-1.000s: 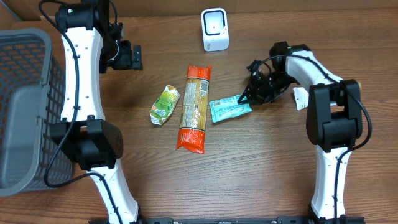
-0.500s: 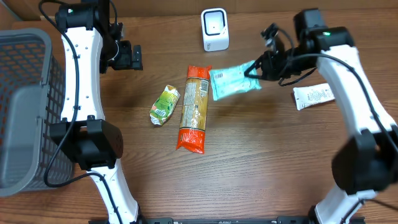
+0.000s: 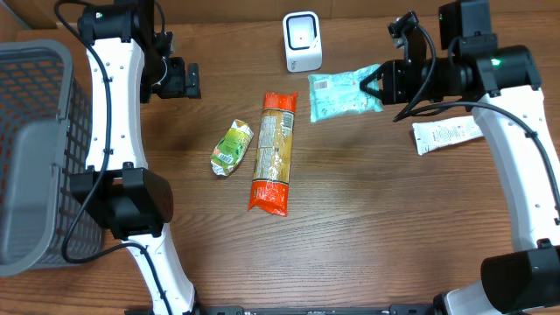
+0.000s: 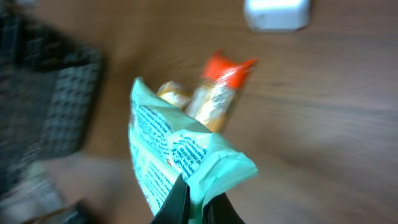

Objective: Scan the item barcode
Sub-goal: 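Hold the mint-green packet's barcode in front of the white scanner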

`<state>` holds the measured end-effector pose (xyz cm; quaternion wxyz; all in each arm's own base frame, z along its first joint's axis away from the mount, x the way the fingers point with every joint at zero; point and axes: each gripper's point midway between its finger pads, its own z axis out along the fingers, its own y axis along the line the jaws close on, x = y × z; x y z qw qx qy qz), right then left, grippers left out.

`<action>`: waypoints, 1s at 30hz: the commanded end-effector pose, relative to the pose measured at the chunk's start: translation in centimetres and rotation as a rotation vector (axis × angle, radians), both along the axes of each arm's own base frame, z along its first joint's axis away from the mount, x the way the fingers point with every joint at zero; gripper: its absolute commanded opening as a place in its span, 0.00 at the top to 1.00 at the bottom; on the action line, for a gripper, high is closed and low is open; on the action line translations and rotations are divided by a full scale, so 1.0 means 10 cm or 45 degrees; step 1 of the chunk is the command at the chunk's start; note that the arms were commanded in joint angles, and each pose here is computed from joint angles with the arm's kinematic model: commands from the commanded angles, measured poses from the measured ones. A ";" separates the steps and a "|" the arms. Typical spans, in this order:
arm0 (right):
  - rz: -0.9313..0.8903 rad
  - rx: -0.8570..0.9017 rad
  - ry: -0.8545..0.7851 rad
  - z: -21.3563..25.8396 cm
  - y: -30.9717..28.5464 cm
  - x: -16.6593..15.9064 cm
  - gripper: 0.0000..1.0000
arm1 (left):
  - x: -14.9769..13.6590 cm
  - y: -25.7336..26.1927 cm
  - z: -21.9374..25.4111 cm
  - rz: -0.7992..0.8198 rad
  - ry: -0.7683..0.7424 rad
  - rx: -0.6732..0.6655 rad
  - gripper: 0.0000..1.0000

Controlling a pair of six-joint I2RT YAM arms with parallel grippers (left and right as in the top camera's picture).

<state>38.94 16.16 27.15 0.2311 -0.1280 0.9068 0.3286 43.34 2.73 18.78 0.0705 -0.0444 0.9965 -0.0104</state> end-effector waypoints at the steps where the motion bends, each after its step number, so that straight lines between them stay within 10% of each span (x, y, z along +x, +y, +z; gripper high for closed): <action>1: -0.213 -0.310 -0.202 0.08 -0.15 0.27 0.96 | 0.00 0.00 -0.04 -0.025 0.013 0.010 0.00; 17: -0.116 -1.210 -1.067 0.37 0.13 1.28 0.96 | 0.00 0.00 -0.04 -0.025 0.013 0.010 0.00; 30: 0.020 -1.508 -1.490 0.20 0.54 2.00 0.96 | 0.00 0.00 -0.04 -0.025 0.013 0.010 0.00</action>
